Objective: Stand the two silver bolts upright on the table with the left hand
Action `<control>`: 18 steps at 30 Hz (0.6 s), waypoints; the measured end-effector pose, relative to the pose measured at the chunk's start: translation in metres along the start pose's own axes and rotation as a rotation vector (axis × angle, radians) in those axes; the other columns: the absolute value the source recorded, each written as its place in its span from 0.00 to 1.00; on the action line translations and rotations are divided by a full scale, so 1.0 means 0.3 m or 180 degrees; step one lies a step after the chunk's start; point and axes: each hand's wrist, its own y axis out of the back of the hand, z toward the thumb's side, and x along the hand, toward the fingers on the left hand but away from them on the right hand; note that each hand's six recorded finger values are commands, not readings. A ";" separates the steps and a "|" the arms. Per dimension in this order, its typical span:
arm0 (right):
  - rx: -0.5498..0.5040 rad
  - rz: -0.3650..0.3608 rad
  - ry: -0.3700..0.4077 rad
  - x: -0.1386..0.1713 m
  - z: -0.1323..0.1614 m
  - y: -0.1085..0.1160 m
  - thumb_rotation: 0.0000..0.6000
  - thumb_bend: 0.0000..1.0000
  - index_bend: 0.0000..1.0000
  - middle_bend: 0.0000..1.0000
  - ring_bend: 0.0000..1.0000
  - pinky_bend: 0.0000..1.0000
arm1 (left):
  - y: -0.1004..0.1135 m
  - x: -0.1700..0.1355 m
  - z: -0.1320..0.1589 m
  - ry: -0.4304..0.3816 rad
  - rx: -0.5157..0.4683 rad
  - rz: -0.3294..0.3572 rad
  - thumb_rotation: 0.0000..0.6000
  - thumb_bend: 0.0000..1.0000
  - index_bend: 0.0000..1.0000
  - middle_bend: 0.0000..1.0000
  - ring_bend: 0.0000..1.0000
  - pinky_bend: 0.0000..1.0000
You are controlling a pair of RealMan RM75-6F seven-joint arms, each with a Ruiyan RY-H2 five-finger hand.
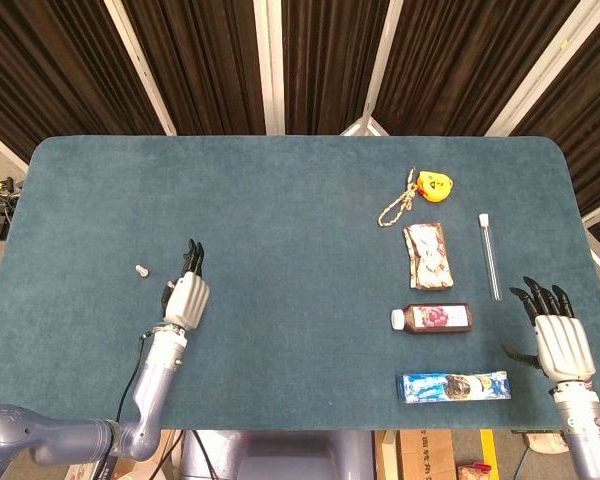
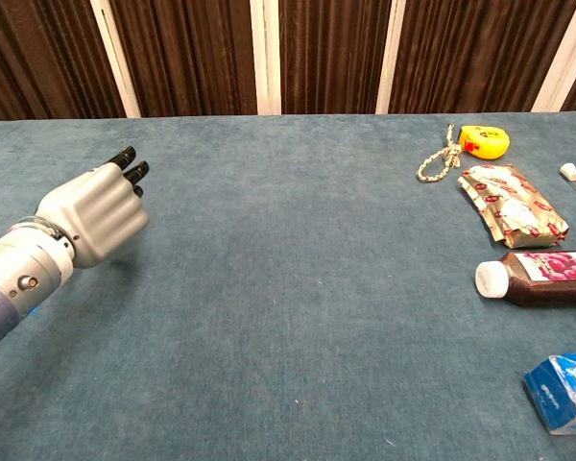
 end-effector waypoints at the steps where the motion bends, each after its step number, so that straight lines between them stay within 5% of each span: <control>1: 0.0000 -0.0002 -0.0001 0.000 0.000 0.001 1.00 0.17 0.18 0.09 0.12 0.00 | 0.001 0.001 0.001 0.0000 0.0000 0.0002 1.00 0.54 0.53 0.22 0.00 0.00; 18: -0.0004 -0.0006 -0.0010 -0.001 -0.002 0.001 1.00 0.17 0.18 0.09 0.12 0.00 | 0.011 0.000 0.012 -0.0022 0.0022 0.0051 1.00 0.52 0.47 0.19 0.00 0.00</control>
